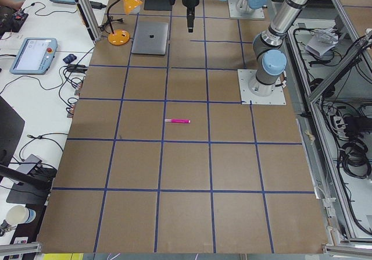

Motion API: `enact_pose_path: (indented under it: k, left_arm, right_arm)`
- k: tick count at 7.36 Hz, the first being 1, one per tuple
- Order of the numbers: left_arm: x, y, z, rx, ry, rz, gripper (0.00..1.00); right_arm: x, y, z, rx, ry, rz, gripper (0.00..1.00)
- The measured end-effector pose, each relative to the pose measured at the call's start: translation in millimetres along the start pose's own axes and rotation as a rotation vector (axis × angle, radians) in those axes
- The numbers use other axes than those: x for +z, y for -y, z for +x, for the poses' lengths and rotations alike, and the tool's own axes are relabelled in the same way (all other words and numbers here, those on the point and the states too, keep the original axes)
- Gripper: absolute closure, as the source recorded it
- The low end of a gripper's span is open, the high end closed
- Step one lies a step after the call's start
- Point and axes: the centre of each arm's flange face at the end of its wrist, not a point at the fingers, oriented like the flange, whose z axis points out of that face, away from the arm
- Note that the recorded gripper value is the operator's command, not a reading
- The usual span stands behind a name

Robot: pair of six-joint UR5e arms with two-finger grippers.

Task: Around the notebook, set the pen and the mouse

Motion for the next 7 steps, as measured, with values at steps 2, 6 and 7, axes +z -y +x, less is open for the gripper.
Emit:
enact_pose_path:
  k: [2, 6, 7]
  left_arm:
    - [1.3, 1.5, -1.3, 0.0, 0.0, -0.002, 0.0]
    - [-1.6, 13.4, -39.4, -0.085, 0.002, 0.041, 0.0]
    - [-1.2, 15.8, -60.4, -0.13, 0.001, 0.041, 0.0]
  right_arm:
    - [1.6, 1.4, 1.4, 0.002, 0.0, -0.003, 0.0]
    - [6.7, 21.5, 54.5, -0.055, -0.011, -0.009, 0.0]
    - [8.9, 31.5, 94.8, -0.094, -0.012, -0.014, 0.0]
